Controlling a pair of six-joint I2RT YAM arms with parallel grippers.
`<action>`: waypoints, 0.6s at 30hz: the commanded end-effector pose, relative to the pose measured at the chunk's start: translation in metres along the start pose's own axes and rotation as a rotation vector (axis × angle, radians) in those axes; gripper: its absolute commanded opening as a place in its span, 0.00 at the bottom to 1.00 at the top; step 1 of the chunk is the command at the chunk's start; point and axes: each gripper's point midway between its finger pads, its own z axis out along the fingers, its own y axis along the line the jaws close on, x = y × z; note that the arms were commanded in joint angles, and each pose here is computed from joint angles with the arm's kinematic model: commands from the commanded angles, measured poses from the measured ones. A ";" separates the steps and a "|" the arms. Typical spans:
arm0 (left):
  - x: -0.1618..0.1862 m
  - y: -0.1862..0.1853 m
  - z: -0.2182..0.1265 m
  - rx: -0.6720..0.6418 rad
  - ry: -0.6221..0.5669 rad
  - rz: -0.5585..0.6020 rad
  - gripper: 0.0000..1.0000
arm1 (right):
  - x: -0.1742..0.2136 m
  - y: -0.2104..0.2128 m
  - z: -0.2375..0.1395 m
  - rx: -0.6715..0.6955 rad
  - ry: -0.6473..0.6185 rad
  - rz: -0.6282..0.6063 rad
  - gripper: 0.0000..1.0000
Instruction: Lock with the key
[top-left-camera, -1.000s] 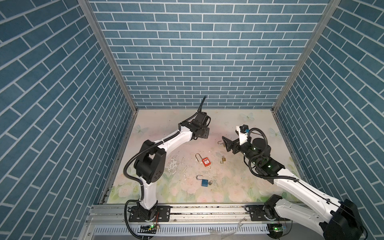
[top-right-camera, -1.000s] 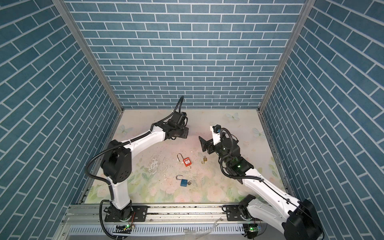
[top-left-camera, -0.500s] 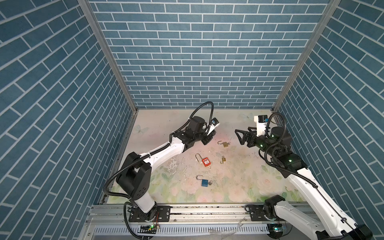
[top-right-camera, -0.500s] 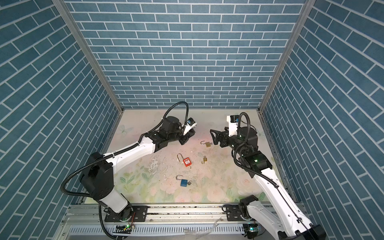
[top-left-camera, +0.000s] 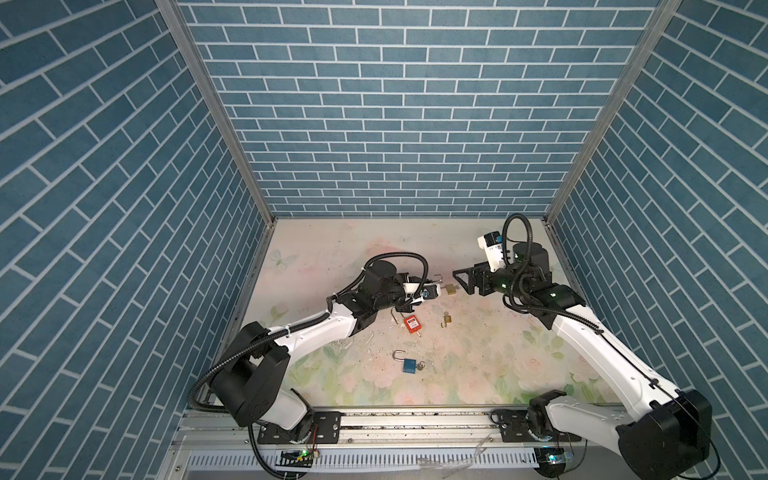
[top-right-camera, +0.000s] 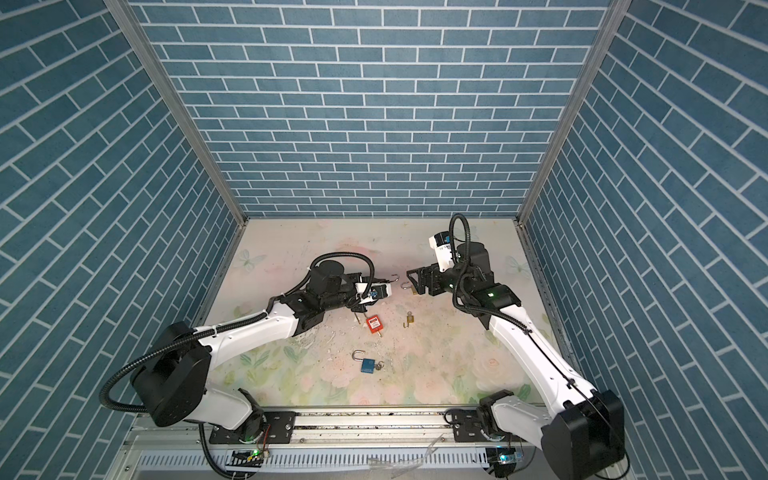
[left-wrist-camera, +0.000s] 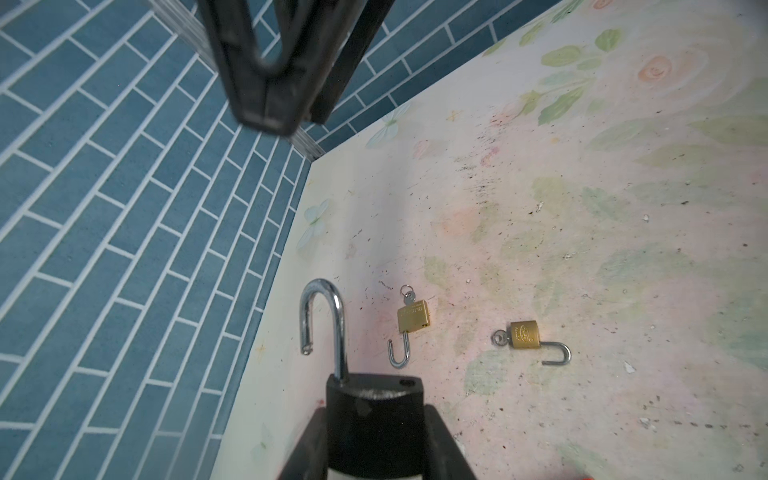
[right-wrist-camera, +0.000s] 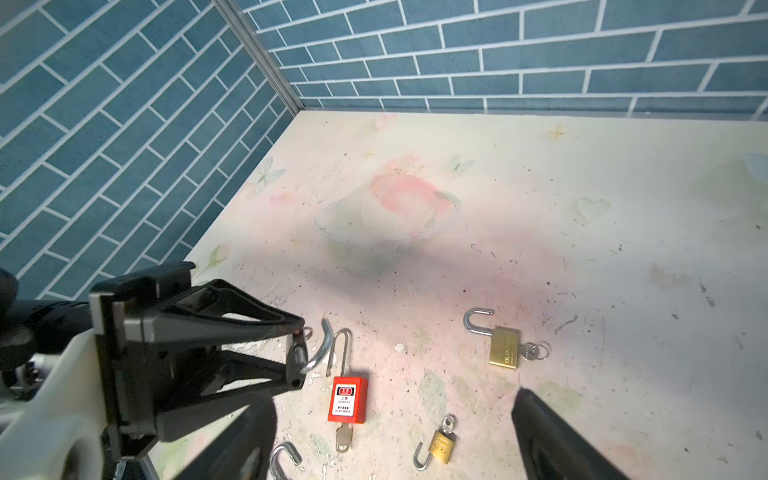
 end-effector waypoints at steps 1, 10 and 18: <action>-0.016 -0.001 -0.003 -0.009 -0.059 0.112 0.01 | -0.024 0.009 0.003 -0.038 -0.049 -0.044 0.89; -0.024 -0.004 -0.003 -0.007 -0.074 0.137 0.00 | -0.016 0.005 0.034 -0.025 0.006 -0.038 0.87; -0.027 -0.003 -0.003 -0.020 -0.072 0.154 0.01 | 0.001 -0.013 0.046 0.053 0.071 -0.026 0.84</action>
